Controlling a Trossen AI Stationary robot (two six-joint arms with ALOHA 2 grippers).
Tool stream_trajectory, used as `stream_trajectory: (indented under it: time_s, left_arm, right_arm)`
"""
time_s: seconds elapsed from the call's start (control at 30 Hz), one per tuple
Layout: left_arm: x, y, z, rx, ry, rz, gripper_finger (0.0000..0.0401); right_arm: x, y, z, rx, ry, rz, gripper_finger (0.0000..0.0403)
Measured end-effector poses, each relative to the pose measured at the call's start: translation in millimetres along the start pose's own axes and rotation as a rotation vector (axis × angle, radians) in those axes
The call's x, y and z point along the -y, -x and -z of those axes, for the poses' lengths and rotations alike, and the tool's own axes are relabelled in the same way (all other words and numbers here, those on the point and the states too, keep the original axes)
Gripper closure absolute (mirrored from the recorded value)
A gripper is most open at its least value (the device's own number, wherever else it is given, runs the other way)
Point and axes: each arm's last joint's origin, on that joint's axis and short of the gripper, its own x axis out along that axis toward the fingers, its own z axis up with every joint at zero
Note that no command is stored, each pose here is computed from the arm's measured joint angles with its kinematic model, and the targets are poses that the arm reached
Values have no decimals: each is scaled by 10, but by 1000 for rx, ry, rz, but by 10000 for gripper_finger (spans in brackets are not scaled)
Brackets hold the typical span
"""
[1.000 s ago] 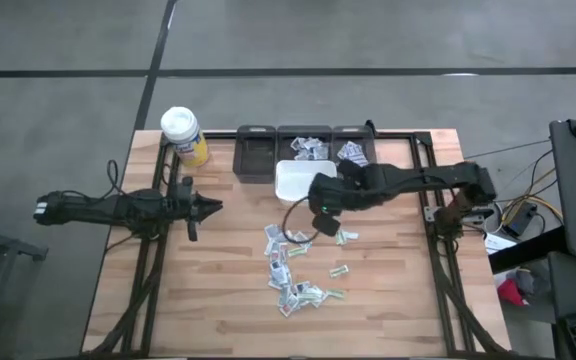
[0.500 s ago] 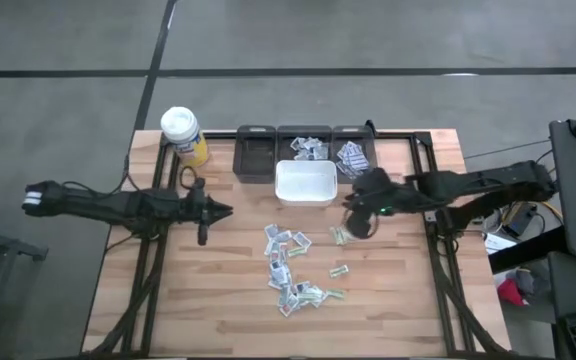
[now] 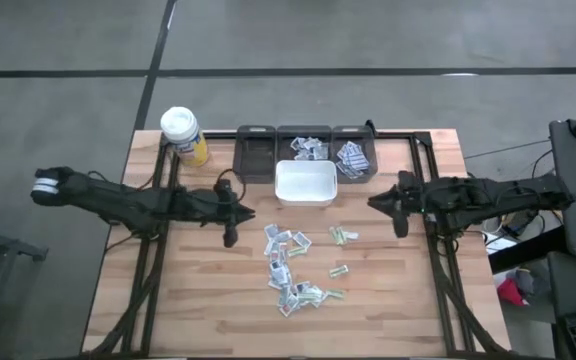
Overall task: Pick & Place First Aid Supplies
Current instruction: Put the alcohol pad into the middle black bin
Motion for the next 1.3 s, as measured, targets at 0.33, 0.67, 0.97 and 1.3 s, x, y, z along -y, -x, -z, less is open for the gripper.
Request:
stream_trajectory:
  time_s: [0.33, 0.67, 0.97, 1.3]
  left_arm:
    - [130, -387, -138, -116, 10, 15, 348]
    - [177, -694, -48, -292, -15, 1, 348]
    - [155, -959, 45, -396, -20, -37, 348]
    - [61, -1111, 39, -475, 5, -67, 348]
  right_arm:
    - [246, 174, 336, 125, -26, -98, 321]
    - [400, 212, 575, 243, -63, -161, 314]
    - [464, 190, 695, 282, -76, -182, 333]
    - [461, 140, 718, 241, -61, -156, 336]
